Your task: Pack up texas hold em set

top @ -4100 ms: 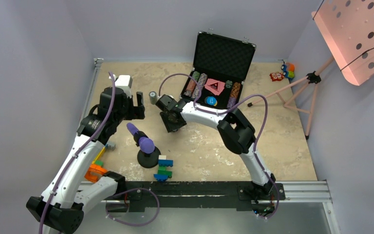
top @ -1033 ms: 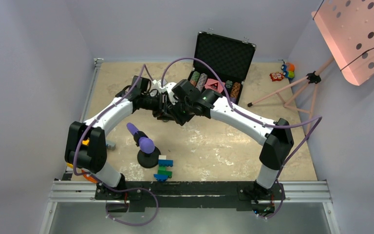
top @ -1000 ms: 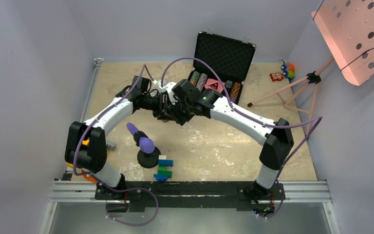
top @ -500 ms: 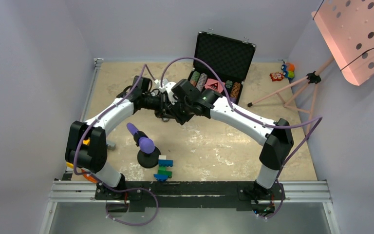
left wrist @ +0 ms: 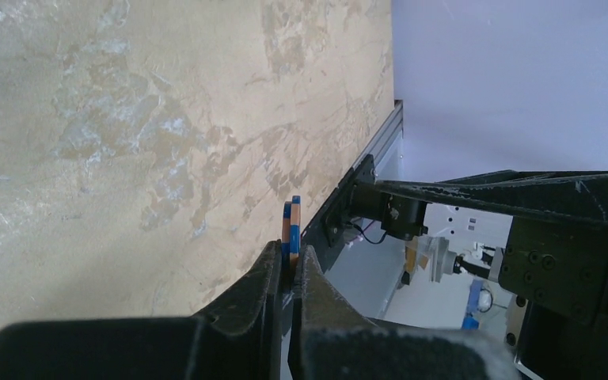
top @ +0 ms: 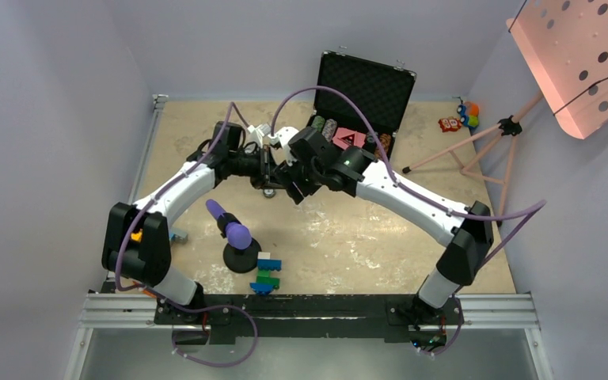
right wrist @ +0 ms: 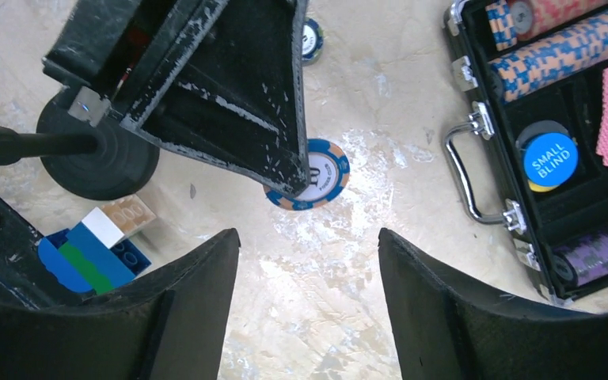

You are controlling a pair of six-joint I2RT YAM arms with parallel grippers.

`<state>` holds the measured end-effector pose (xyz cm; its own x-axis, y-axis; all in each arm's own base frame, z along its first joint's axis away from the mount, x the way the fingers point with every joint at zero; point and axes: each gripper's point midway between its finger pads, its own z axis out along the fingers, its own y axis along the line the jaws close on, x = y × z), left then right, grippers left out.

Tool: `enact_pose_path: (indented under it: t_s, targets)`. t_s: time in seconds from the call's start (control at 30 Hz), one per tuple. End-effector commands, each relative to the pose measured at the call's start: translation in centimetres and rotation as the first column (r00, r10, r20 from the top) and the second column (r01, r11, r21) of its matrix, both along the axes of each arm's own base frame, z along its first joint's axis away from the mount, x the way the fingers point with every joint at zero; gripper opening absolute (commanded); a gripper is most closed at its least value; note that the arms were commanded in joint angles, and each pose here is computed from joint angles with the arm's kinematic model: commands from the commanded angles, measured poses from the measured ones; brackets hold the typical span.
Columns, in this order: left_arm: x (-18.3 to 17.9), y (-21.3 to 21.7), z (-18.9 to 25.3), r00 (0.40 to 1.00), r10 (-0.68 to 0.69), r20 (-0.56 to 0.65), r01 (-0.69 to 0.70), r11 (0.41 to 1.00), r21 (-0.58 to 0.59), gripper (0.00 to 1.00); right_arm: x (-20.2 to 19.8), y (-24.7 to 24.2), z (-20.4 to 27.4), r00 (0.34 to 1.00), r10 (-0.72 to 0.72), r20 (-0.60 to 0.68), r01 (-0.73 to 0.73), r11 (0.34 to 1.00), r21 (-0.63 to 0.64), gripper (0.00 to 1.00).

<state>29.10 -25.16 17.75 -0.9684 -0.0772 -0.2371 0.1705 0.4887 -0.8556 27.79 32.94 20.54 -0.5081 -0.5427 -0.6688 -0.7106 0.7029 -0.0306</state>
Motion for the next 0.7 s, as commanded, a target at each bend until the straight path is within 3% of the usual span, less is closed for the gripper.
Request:
enact_pose_path:
  t_s: [0.0,0.2,0.43,0.67]
  targets:
    - [1.3,0.1,3.0,0.991,0.057,0.123,-0.054,0.998,-0.025,0.00,0.8,-1.1,2.8,0.995,-0.057,0.078,0.052,0.997,0.061,0.68]
    - [4.3,2.1,2.8,0.954,0.245,0.171,-0.262,0.961,0.087,0.00,1.8,-5.2,3.7,0.981,-0.179,0.079,0.168,0.977,0.134,0.69]
    - [8.3,2.8,1.6,0.859,0.480,0.175,-0.507,0.844,0.175,0.00,4.5,-11.8,4.7,0.907,-0.409,0.102,0.381,0.898,0.218,0.68]
    - [12.4,0.8,0.1,0.769,0.617,0.167,-0.639,0.734,0.229,0.00,4.8,-15.1,5.7,0.847,-0.510,0.150,0.459,0.843,0.279,0.69]
